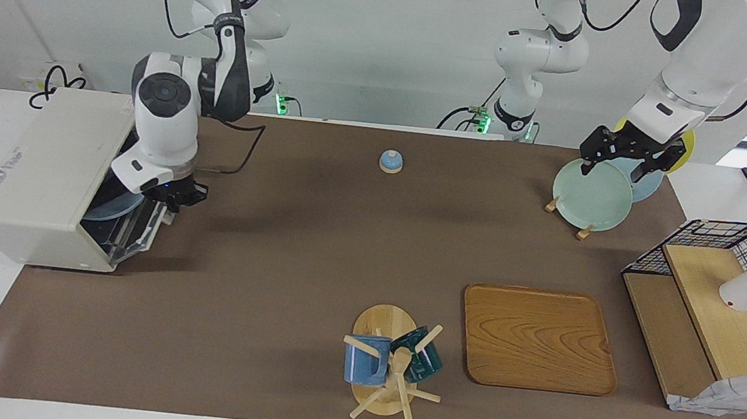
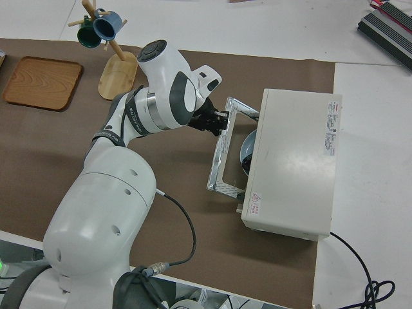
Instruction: Put eggplant into oven
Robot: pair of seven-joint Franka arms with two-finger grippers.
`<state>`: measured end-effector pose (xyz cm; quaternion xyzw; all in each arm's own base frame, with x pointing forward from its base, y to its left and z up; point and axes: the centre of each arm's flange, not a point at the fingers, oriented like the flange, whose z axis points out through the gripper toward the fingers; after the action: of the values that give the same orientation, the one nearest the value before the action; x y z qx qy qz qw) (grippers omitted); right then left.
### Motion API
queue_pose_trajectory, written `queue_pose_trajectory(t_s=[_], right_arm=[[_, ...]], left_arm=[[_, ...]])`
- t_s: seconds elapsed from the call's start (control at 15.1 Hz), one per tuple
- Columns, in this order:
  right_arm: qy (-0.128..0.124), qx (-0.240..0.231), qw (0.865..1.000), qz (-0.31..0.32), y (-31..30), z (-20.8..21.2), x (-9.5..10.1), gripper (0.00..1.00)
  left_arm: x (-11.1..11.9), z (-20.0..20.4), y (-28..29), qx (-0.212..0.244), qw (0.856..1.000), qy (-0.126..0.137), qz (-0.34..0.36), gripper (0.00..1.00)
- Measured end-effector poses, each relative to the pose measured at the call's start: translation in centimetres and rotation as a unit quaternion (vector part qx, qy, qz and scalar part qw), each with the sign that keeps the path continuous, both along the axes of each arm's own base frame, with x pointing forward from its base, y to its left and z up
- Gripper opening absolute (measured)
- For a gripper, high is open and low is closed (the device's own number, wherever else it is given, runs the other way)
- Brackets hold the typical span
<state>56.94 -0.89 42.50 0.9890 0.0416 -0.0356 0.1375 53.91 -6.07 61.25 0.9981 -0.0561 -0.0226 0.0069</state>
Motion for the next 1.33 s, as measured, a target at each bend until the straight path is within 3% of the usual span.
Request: queue_pose_trajectory(t_s=[0.2, 0.53, 0.6, 0.73, 0.93, 1.13, 1.33], right_arm=[[-0.005, -0.002, 1.000, 0.005, -4.3, 2.8, -0.4, 0.09], [-0.008, 0.012, 1.000, -0.013, -7.0, 3.9, -0.7, 0.15], [-0.003, 0.023, 1.000, -0.020, -7.0, 4.3, -0.8, 0.19], [0.012, 0.050, 0.998, -0.028, -6.7, 6.1, -1.0, 0.41], [0.000, 0.091, 0.995, -0.036, -6.1, 10.7, -1.6, 0.71], [-0.003, 0.100, 0.994, -0.037, -5.7, 13.1, -2.9, 0.99], [-0.005, 0.103, 0.994, -0.031, -4.9, 14.2, -3.3, 1.00]], left_arm=[[0.0, 0.0, 0.0, 0.000, 1.000, 0.000, 0.010, 1.00], [0.1, 0.0, 0.5, 0.001, 1.000, 0.000, 0.017, 1.00], [0.1, 0.0, 0.6, 0.001, 1.000, 0.000, 0.017, 0.92], [0.1, 0.0, 0.6, 0.000, 1.000, -0.001, 0.018, 0.65], [0.2, 0.1, 1.0, 0.000, 1.000, -0.006, 0.022, 0.32], [0.3, 0.1, 1.3, 0.000, 1.000, -0.007, 0.024, 0.01], [0.3, 0.1, 1.3, 0.000, 1.000, -0.007, 0.024, 0.01]])
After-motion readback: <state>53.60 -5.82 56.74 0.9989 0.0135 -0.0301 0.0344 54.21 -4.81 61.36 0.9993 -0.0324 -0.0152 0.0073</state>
